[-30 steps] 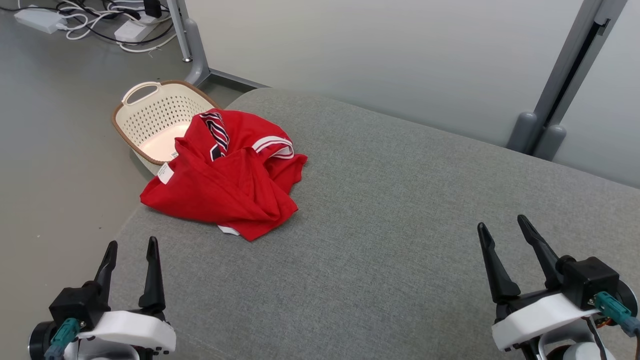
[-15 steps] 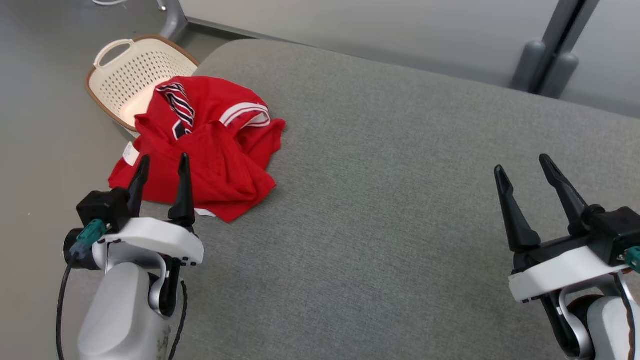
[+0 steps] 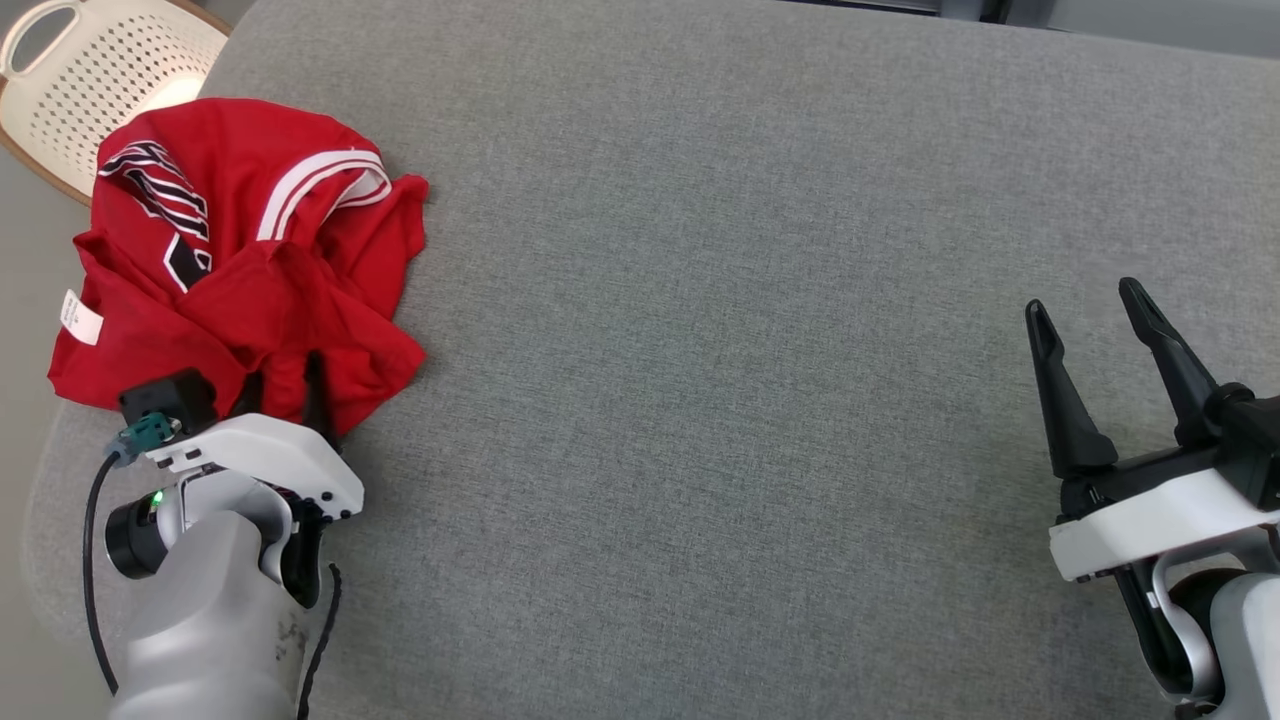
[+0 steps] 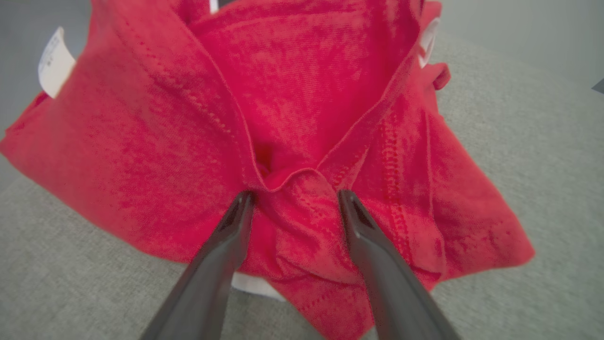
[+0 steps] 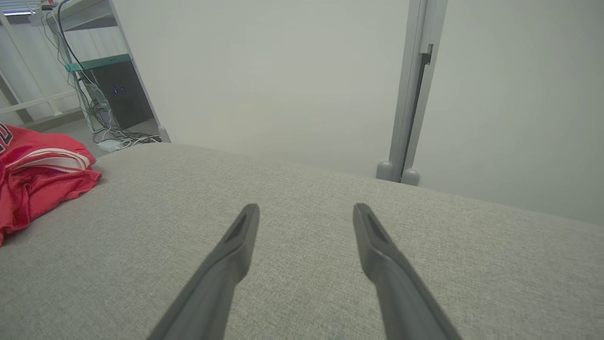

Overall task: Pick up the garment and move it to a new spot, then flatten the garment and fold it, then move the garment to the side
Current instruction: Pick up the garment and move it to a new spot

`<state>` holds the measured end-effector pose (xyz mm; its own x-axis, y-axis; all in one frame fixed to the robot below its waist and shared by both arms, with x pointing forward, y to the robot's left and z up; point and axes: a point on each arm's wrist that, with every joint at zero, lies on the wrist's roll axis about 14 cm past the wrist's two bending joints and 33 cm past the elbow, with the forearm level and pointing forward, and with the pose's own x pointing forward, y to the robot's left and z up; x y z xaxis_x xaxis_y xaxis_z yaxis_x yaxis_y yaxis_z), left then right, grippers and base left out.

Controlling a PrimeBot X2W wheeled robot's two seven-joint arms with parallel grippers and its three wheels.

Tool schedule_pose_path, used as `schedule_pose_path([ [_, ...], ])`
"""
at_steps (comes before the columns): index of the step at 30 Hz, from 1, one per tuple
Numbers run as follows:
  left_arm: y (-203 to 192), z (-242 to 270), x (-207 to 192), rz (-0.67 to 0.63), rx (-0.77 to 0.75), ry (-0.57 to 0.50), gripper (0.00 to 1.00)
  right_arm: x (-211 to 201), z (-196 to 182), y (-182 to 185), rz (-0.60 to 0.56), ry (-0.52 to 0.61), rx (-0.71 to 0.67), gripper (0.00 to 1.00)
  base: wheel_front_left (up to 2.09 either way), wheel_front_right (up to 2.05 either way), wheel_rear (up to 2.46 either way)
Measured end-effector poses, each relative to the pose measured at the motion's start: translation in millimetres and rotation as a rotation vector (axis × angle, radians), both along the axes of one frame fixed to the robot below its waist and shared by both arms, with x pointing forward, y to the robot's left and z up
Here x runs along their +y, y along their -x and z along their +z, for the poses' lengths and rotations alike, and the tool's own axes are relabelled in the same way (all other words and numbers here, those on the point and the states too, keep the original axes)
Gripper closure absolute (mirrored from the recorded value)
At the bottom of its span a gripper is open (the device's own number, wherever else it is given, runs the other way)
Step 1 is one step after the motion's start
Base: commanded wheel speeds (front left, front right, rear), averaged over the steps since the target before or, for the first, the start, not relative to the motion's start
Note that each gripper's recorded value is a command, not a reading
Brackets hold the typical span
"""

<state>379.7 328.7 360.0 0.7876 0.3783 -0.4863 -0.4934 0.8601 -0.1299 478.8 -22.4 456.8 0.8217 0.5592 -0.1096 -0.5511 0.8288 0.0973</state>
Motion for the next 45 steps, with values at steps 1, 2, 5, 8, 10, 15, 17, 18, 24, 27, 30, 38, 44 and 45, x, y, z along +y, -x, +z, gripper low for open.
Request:
schedule_pose_path([
  [1,-1,-1,1,0.004,0.004,0.005,1.0,-1,-1,0,-0.003,0.0,0.002,0.0,0.0,0.0,0.0],
  [2,-1,1,3,0.009,0.003,0.003,1.0,-1,0,0,-0.003,-0.001,0.001,0.0,0.0,0.0,0.0],
  [5,-4,17,14,0.016,-0.041,-0.034,1.0,2,6,1,0.0,-0.007,-0.01,0.0,0.0,0.0,0.0],
  [8,-22,66,31,0.015,-0.183,-0.123,1.0,4,16,3,-0.001,-0.022,-0.031,0.0,0.0,0.0,0.0],
  [10,-22,89,35,0.006,-0.254,-0.17,1.0,5,24,6,-0.002,-0.028,-0.044,0.0,0.0,0.0,0.0],
  [15,-15,155,35,-0.024,-0.434,-0.297,1.0,6,42,21,-0.006,-0.045,-0.075,0.0,0.0,0.0,0.0],
  [17,-9,181,31,-0.038,-0.507,-0.342,1.0,7,49,28,-0.008,-0.051,-0.084,0.0,0.0,0.0,0.0],
  [18,-5,194,29,-0.046,-0.541,-0.366,1.0,7,52,32,-0.009,-0.053,-0.091,0.0,0.0,0.0,0.0],
  [24,19,249,1,-0.112,-0.717,-0.446,1.0,3,71,53,-0.031,-0.075,-0.122,0.0,0.0,0.0,0.0],
  [27,20,258,-22,-0.163,-0.754,-0.433,1.0,-4,76,58,-0.056,-0.086,-0.13,0.0,0.0,0.0,0.0],
  [30,13,256,-47,-0.224,-0.757,-0.394,1.0,-14,78,59,-0.088,-0.089,-0.134,0.0,0.0,0.0,0.0],
  [38,-47,270,-187,-0.62,-0.855,-0.24,1.0,-71,83,50,-0.249,-0.106,-0.15,0.0,0.0,0.0,0.0],
  [44,-62,271,-317,-0.98,-0.917,-0.08,1.0,-128,76,55,-0.409,-0.091,-0.151,0.0,0.0,0.0,0.0],
  [45,-61,270,-338,-1.037,-0.922,-0.044,1.0,-137,75,56,-0.433,-0.088,-0.154,0.0,0.0,0.0,0.0],
])
